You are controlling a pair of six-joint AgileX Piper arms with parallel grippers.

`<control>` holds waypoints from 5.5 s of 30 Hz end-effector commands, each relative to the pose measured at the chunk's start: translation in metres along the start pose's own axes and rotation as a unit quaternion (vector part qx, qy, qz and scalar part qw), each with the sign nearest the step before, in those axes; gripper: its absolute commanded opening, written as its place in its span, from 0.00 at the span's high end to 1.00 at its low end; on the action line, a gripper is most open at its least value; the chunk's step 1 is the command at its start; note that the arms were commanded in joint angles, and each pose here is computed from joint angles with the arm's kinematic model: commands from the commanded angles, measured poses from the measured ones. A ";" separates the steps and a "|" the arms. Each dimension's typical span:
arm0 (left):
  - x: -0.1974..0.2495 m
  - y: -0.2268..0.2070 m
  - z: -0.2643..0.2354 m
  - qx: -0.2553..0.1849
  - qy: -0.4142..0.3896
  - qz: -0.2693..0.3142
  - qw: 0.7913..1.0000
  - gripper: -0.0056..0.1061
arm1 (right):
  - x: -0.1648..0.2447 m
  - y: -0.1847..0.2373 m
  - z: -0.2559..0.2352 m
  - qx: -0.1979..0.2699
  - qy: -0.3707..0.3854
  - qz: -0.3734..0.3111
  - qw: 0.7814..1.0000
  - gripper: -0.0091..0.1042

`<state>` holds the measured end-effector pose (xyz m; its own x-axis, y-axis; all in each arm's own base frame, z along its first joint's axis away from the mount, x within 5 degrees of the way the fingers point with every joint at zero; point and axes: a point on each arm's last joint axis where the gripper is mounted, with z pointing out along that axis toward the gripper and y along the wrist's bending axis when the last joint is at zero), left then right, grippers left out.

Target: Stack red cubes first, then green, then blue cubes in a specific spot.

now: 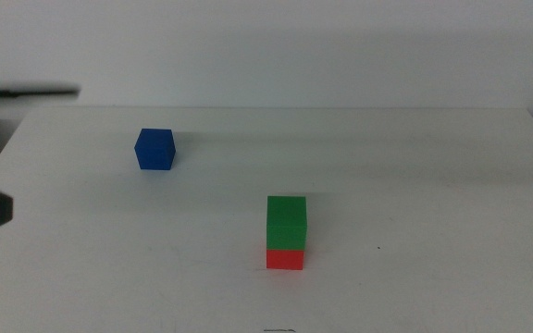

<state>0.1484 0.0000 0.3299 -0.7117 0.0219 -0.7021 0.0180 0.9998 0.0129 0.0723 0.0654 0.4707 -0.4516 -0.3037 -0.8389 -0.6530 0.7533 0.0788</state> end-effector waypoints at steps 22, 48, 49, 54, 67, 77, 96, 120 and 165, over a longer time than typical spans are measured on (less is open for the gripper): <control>-0.172 -0.037 0.162 0.043 0.074 0.030 0.996 0.11 | -0.009 -0.001 -0.005 0.007 -0.043 -0.003 0.999 0.20; -0.176 -0.067 0.346 0.078 0.091 0.004 0.993 0.38 | -0.009 -0.001 -0.005 0.007 -0.045 -0.003 0.999 0.20; -0.176 -0.068 0.346 0.080 0.090 0.000 0.993 0.46 | -0.009 -0.001 -0.005 0.007 -0.045 -0.003 0.999 0.20; -0.182 -0.070 0.332 0.095 0.096 -0.009 0.991 0.81 | -0.009 -0.001 -0.005 0.007 -0.045 -0.003 0.999 0.20; -0.156 -0.093 0.194 0.056 0.079 -0.051 0.994 0.96 | -0.009 -0.001 -0.005 0.006 -0.045 -0.003 0.999 0.20; -0.116 -0.202 0.117 0.068 0.061 -0.017 0.996 0.96 | -0.009 -0.001 -0.005 0.006 -0.045 -0.003 0.999 0.20; -0.090 -0.262 0.124 0.114 0.062 -0.055 0.990 0.96 | -0.009 -0.001 -0.005 0.006 -0.045 -0.003 0.999 0.20; -0.091 -0.283 0.124 0.072 0.097 -0.048 0.992 0.82 | -0.009 -0.001 -0.005 0.006 -0.045 -0.003 0.999 0.20; -0.083 -0.280 0.133 0.062 0.094 -0.030 0.993 0.73 | -0.009 -0.001 -0.005 0.006 -0.045 -0.003 0.999 0.20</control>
<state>0.2982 -0.2856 0.2581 -0.8764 -0.0112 -0.4815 0.0210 0.9979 -0.0614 0.0722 0.0654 0.4710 -0.4493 -0.3017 -0.8409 -0.6530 0.7533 0.0787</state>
